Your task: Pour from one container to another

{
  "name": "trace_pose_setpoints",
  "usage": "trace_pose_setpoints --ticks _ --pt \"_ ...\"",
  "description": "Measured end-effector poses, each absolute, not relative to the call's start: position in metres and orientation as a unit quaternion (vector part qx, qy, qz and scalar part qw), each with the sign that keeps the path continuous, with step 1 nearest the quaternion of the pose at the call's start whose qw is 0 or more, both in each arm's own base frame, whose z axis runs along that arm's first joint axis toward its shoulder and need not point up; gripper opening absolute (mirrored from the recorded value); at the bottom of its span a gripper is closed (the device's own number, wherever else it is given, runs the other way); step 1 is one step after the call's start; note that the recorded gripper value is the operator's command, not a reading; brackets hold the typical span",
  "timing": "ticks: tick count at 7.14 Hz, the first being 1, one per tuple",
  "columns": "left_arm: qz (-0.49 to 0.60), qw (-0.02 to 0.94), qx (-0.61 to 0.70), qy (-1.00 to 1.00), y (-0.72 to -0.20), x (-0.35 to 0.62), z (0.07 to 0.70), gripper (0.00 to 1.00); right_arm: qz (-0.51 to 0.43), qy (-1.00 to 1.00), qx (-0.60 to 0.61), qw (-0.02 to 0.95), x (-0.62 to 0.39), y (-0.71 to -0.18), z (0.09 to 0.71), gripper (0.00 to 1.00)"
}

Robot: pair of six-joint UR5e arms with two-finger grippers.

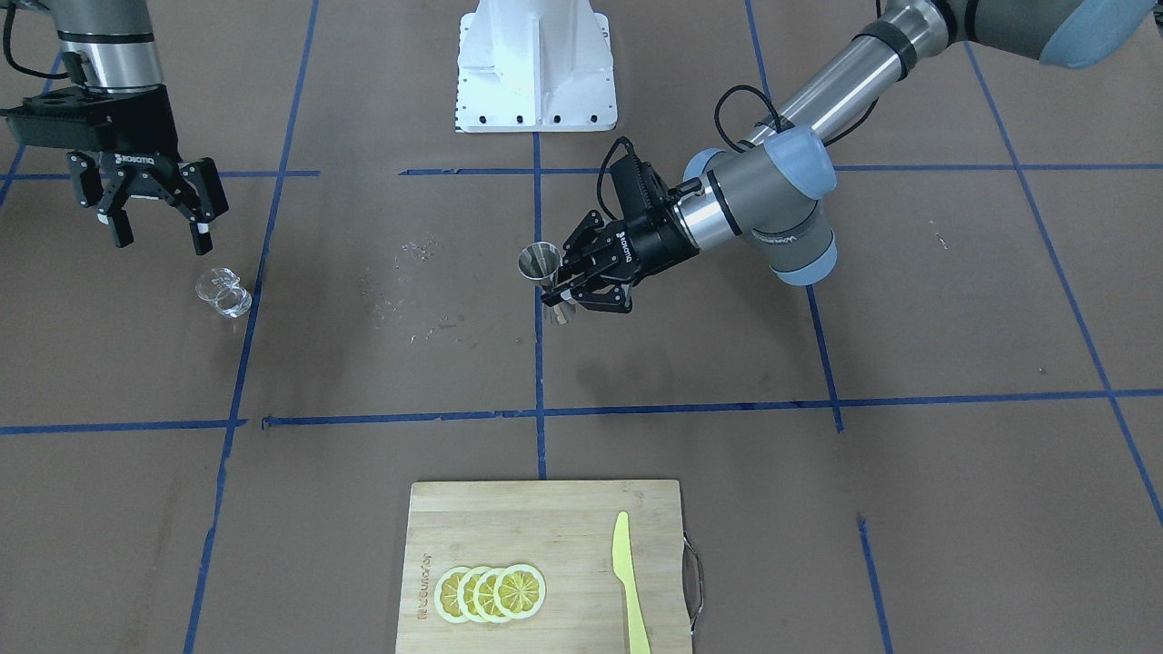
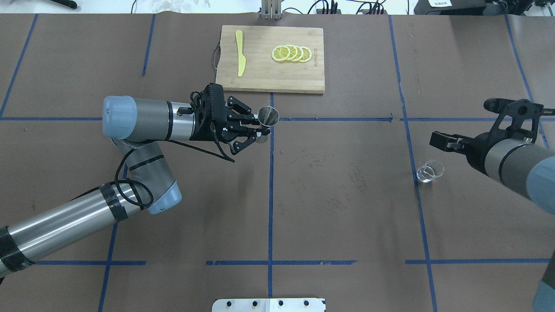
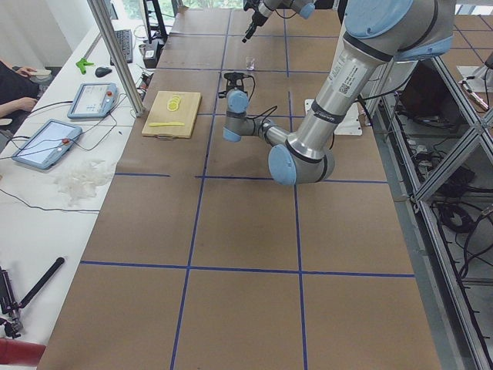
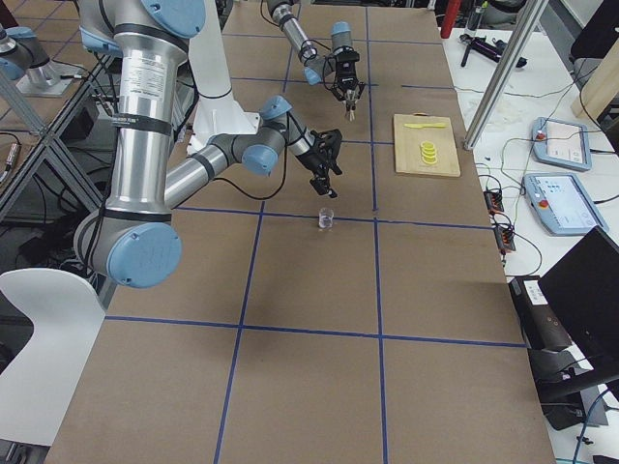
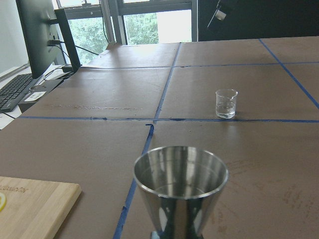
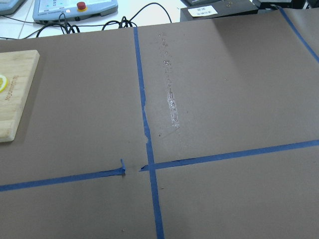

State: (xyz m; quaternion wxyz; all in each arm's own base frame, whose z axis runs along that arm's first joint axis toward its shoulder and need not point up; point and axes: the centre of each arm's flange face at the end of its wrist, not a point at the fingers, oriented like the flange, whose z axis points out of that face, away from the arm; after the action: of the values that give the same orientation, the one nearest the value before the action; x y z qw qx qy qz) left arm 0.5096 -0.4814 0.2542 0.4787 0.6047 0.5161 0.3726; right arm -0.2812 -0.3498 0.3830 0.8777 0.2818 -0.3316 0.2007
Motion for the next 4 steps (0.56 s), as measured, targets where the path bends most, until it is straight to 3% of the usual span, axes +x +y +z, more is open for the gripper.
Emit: trace_pose_setpoints --ticks 4 --pt "0.372 0.478 0.605 0.517 -0.480 0.509 0.254 0.00 0.254 -0.280 0.403 0.834 -0.342 -0.310 0.423 1.00"
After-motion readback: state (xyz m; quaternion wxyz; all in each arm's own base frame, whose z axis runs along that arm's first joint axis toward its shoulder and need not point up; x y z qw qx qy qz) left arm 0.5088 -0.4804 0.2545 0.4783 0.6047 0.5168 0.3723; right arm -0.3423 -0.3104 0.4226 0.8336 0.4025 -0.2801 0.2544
